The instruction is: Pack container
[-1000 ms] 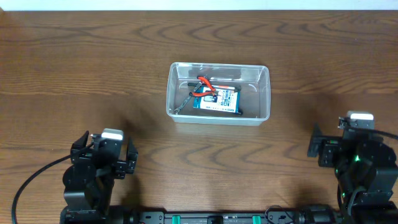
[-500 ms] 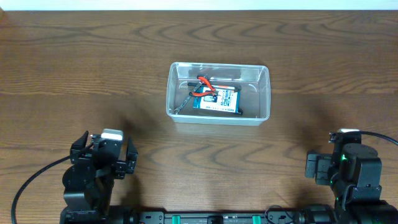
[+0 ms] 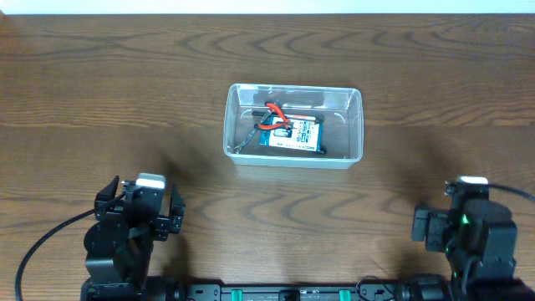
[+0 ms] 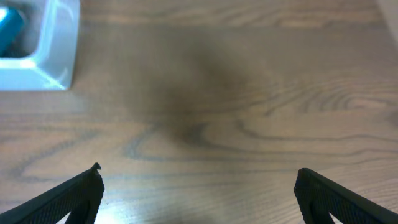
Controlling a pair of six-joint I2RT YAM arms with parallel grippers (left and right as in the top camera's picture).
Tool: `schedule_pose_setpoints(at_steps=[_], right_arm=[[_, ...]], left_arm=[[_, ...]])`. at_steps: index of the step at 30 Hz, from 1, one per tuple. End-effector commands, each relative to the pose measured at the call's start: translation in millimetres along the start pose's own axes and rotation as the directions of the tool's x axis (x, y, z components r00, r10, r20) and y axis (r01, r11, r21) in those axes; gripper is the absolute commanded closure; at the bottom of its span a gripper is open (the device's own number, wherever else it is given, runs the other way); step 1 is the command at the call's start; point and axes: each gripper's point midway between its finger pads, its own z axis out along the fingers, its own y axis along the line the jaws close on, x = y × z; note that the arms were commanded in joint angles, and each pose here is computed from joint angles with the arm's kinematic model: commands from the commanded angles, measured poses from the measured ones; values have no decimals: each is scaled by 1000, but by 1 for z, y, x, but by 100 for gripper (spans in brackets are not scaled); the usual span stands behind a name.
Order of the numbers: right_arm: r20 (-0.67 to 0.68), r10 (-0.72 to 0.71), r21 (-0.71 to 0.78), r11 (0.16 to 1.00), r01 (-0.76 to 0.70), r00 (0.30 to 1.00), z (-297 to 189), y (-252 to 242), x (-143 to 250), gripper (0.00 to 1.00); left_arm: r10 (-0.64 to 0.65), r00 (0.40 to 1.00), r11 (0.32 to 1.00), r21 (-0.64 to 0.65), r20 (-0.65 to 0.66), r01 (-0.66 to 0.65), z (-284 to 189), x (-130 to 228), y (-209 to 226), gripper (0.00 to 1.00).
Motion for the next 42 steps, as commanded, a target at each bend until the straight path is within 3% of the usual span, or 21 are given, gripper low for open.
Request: schedule_pose_setpoints(at_steps=[1, 5, 9, 17, 24, 31, 33, 42], right_arm=[[140, 50, 25, 998, -54, 989, -21, -11, -5, 1], [353, 198, -159, 976, -150, 914, -57, 4, -21, 1], [445, 241, -254, 958, -137, 862, -66, 15, -23, 1], [609, 255, -298, 951, -81, 751, -14, 38, -63, 1], [723, 220, -300, 954, 11, 655, 21, 61, -69, 1], [686, 153, -282, 957, 67, 711, 61, 80, -40, 1], [640, 131, -286, 955, 76, 757, 71, 84, -28, 1], [648, 123, -296, 950, 99, 751, 69, 88, -29, 1]], left_arm=[[-8, 1000, 1000, 0, 4, 8, -1, 0, 0, 2], [-8, 1000, 1000, 0, 4, 8, -1, 0, 0, 2], [-8, 1000, 1000, 0, 4, 8, -1, 0, 0, 2], [-8, 1000, 1000, 0, 4, 8, -1, 0, 0, 2], [-8, 1000, 1000, 0, 4, 8, -1, 0, 0, 2], [-8, 1000, 1000, 0, 4, 8, -1, 0, 0, 2], [-8, 1000, 1000, 0, 4, 8, -1, 0, 0, 2], [-8, 1000, 1000, 0, 4, 8, -1, 0, 0, 2]])
